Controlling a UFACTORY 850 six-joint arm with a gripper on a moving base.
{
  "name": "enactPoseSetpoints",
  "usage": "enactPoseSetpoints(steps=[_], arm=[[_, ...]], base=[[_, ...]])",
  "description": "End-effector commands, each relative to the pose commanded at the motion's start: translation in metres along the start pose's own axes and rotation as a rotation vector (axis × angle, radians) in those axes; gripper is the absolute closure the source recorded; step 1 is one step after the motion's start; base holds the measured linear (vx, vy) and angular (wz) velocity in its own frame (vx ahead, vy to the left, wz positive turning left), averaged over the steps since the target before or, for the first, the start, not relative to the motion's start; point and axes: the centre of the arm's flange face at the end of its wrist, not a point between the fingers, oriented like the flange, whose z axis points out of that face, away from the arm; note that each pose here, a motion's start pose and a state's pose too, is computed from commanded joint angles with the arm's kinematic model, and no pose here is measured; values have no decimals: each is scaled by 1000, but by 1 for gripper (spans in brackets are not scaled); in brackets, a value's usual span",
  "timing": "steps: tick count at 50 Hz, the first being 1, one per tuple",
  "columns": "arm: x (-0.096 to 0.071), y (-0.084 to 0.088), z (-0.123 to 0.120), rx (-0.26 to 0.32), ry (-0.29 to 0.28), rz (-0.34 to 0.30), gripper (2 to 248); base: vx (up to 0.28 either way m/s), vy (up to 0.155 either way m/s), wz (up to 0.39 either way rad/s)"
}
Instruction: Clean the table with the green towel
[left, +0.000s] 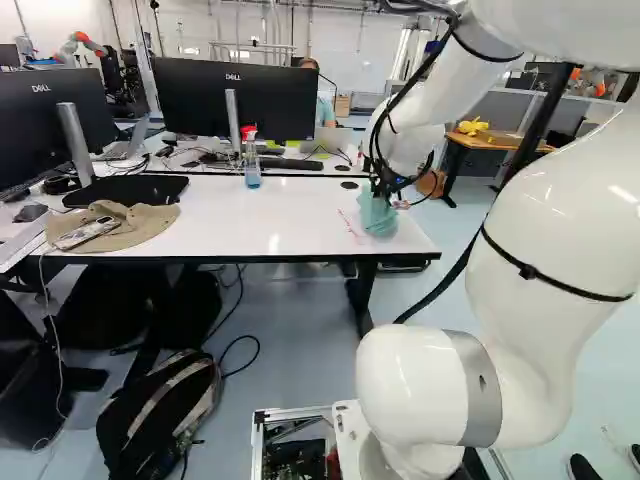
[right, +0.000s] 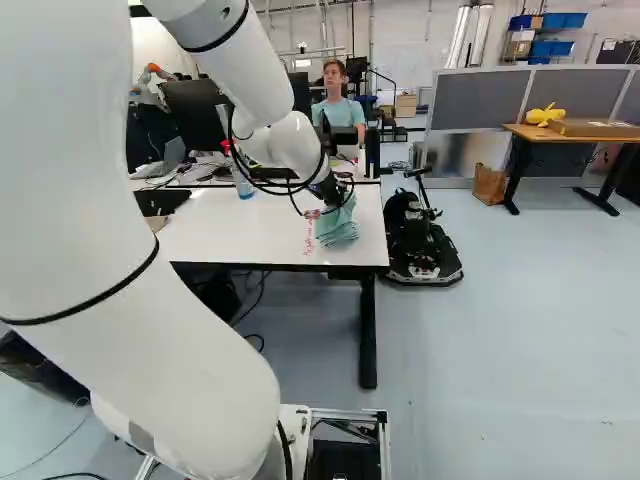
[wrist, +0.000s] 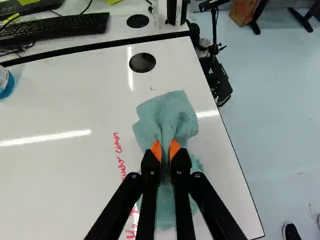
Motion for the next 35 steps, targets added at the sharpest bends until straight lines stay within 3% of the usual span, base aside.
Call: enactPoseSetpoints(steps=[35], arm=[[55,-6,43,8,26,-8,212]], base=[[0,0,0]])
